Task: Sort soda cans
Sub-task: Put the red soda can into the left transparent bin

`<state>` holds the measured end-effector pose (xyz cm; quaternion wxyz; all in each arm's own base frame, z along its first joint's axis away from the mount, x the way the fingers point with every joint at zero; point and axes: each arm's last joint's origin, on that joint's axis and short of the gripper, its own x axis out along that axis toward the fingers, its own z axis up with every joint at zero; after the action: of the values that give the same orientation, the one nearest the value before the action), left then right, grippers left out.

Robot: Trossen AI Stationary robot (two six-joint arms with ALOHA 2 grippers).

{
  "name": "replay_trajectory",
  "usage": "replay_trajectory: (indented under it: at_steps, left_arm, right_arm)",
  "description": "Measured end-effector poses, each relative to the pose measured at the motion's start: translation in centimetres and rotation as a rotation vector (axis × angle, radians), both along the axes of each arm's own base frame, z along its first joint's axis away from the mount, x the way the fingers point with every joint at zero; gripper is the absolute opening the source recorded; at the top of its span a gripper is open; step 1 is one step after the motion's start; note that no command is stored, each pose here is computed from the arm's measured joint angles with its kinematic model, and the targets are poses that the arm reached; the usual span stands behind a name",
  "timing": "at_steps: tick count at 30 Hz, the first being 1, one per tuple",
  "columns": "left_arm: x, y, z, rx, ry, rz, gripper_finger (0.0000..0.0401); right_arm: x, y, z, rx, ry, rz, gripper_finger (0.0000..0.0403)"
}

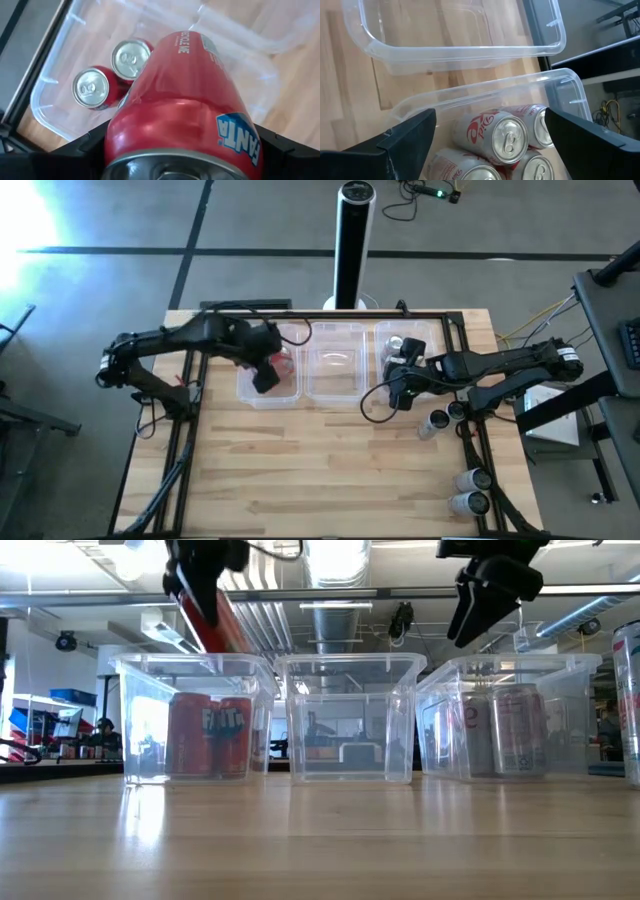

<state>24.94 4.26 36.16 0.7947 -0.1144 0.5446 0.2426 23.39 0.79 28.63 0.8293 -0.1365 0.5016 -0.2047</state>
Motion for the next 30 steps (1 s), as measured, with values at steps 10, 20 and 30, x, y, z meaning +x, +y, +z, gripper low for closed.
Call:
replay_trajectory:
  at_steps: [10,20,30]
  left_arm:
    - [2.4,0.1,-4.9,-0.104,0.077,-0.05,0.0292]
    - [4.5,0.7,-7.4,-0.145,0.199,-0.078,0.0291]
    - [6.6,2.0,-9.0,-0.191,0.324,-0.094,0.0291]
  right_arm:
    - [0.2,0.0,0.7,0.004,-0.022,0.011,0.0368]
    - [0.4,0.1,1.7,0.027,-0.057,0.02,0.0368]
    - [0.4,0.1,1.8,0.028,-0.061,0.019,0.0368]
